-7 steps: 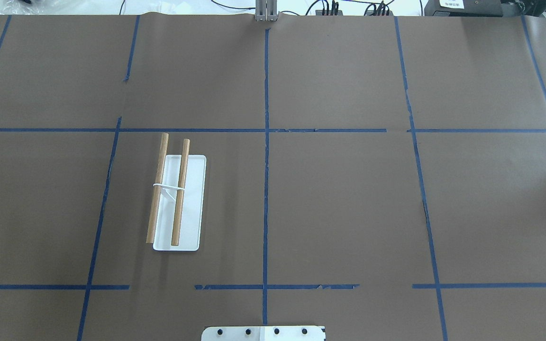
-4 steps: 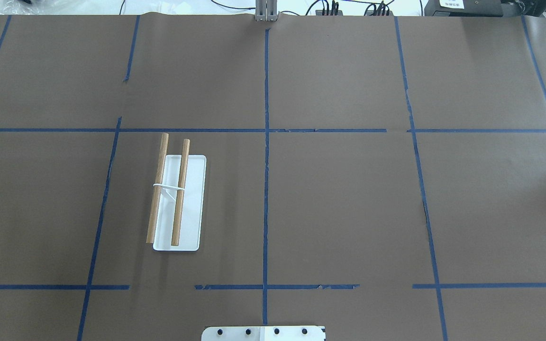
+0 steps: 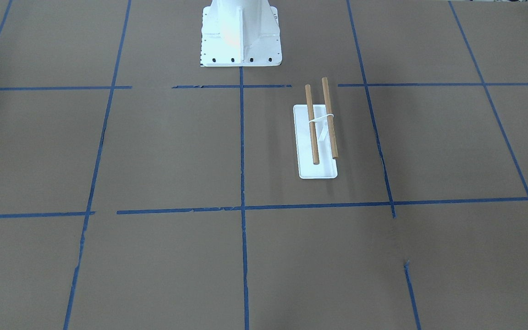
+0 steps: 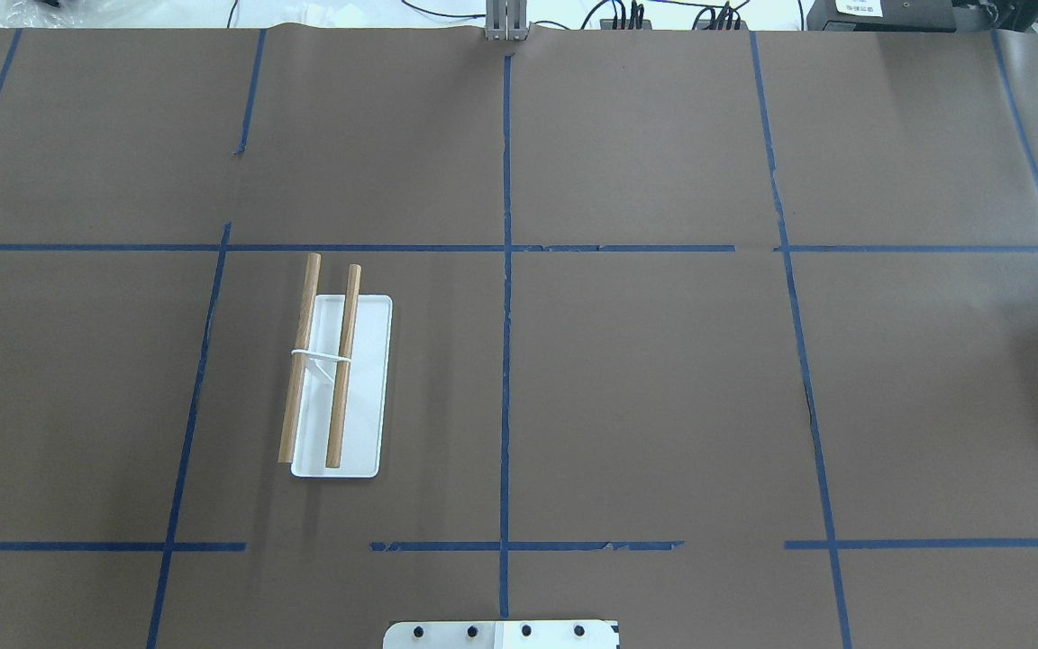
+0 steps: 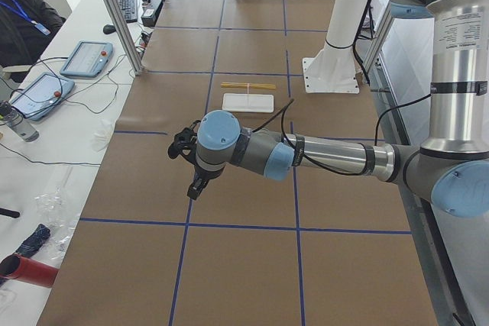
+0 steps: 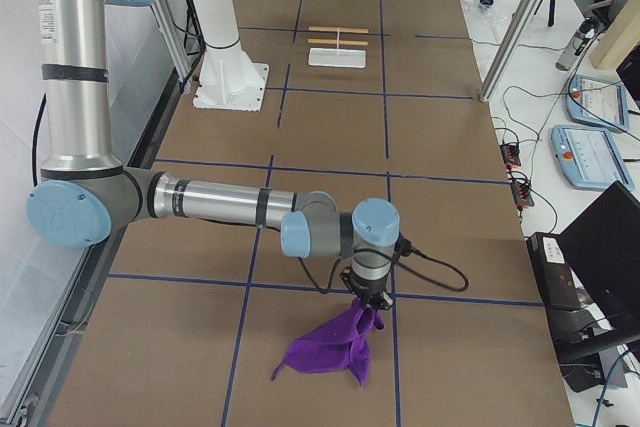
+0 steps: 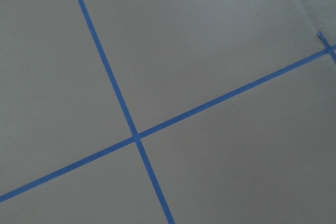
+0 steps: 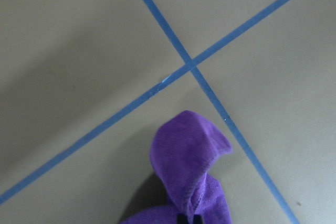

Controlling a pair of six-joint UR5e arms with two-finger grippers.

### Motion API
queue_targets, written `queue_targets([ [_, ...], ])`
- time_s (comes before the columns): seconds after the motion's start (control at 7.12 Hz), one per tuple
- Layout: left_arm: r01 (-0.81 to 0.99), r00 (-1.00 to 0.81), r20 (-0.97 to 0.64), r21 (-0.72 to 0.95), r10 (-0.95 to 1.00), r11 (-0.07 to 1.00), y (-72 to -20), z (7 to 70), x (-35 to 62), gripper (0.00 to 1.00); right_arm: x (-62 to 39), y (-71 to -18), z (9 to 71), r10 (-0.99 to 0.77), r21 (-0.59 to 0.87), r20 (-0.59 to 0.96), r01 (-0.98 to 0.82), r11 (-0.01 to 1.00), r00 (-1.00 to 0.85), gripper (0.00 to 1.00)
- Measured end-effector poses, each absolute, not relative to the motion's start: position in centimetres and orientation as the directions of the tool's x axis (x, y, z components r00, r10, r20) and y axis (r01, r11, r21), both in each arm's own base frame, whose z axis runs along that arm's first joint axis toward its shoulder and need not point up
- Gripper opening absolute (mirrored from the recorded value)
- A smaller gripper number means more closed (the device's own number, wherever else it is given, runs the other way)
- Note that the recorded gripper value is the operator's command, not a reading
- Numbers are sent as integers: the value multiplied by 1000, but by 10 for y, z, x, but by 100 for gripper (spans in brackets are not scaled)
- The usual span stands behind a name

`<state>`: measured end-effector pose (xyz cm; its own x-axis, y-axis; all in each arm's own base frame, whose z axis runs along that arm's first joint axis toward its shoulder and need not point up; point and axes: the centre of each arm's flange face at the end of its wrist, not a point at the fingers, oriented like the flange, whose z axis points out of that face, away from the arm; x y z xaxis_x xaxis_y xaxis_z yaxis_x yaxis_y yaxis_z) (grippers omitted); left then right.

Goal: Hang towel on rack

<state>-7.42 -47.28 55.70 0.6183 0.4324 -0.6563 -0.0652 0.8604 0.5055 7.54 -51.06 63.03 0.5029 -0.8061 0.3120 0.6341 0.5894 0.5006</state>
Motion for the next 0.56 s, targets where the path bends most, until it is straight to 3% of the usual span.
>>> queue_targets([
  [0.56,-53,572,-649,582,502,812,-501,500,-21,100,44,-552,414,-819,551,268,616,563,507,0],
])
